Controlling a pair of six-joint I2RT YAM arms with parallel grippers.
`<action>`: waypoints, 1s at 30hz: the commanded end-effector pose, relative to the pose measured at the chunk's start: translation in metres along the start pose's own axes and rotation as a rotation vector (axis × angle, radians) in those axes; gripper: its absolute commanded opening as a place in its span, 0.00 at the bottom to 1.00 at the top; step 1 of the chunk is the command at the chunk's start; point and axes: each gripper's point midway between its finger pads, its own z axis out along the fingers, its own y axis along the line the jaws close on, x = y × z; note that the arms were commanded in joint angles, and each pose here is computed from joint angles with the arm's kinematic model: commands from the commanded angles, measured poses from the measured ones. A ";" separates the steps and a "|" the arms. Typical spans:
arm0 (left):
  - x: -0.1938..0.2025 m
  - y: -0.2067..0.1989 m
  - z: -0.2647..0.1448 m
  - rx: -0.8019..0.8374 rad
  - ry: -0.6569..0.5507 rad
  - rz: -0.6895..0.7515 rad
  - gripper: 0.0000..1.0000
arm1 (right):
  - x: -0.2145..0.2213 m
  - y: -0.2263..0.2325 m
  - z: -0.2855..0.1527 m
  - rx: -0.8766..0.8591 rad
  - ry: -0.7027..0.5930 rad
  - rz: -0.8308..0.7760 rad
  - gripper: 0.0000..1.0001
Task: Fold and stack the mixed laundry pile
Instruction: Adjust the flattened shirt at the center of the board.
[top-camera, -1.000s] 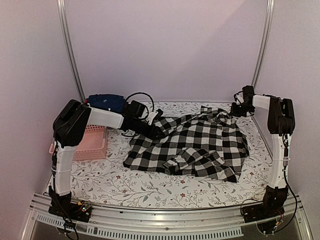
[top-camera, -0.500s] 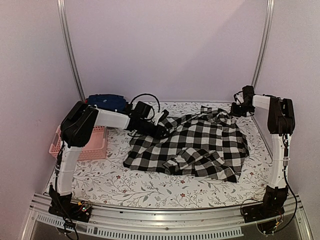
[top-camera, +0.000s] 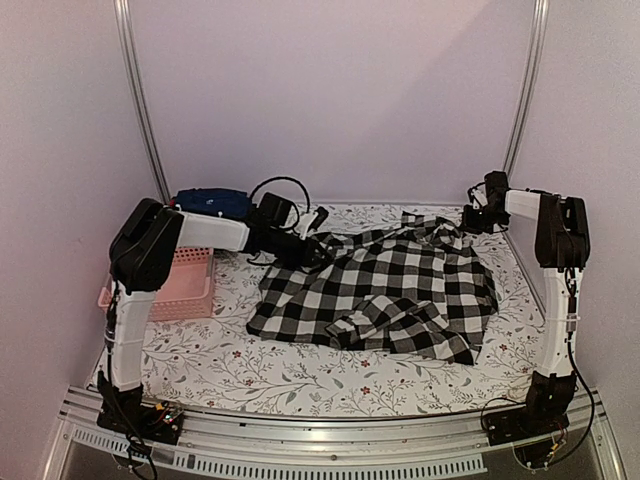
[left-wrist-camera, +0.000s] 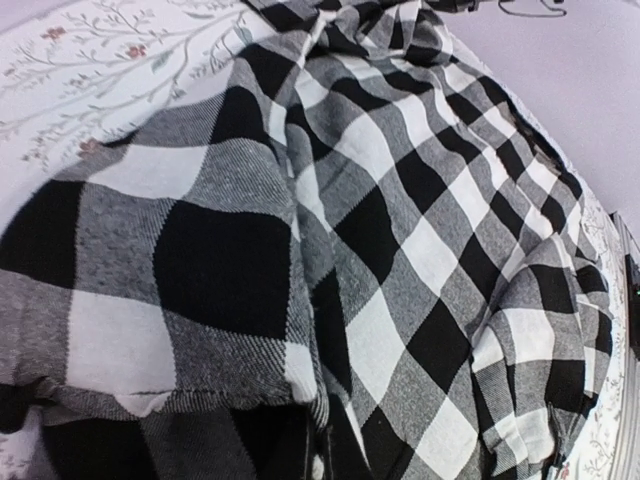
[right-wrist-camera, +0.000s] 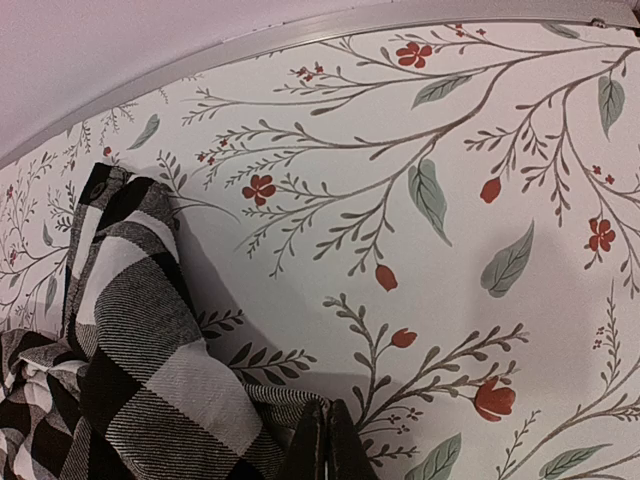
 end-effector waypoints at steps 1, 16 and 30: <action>-0.062 0.018 -0.044 -0.044 -0.162 0.037 0.00 | -0.010 -0.009 -0.005 0.033 -0.025 -0.002 0.00; -0.136 0.157 -0.073 -0.459 -0.353 0.022 0.00 | -0.041 -0.006 -0.008 0.023 -0.094 -0.011 0.00; -0.142 0.218 -0.102 -0.794 -0.365 -0.014 0.57 | -0.087 0.006 0.016 0.040 -0.195 -0.077 0.49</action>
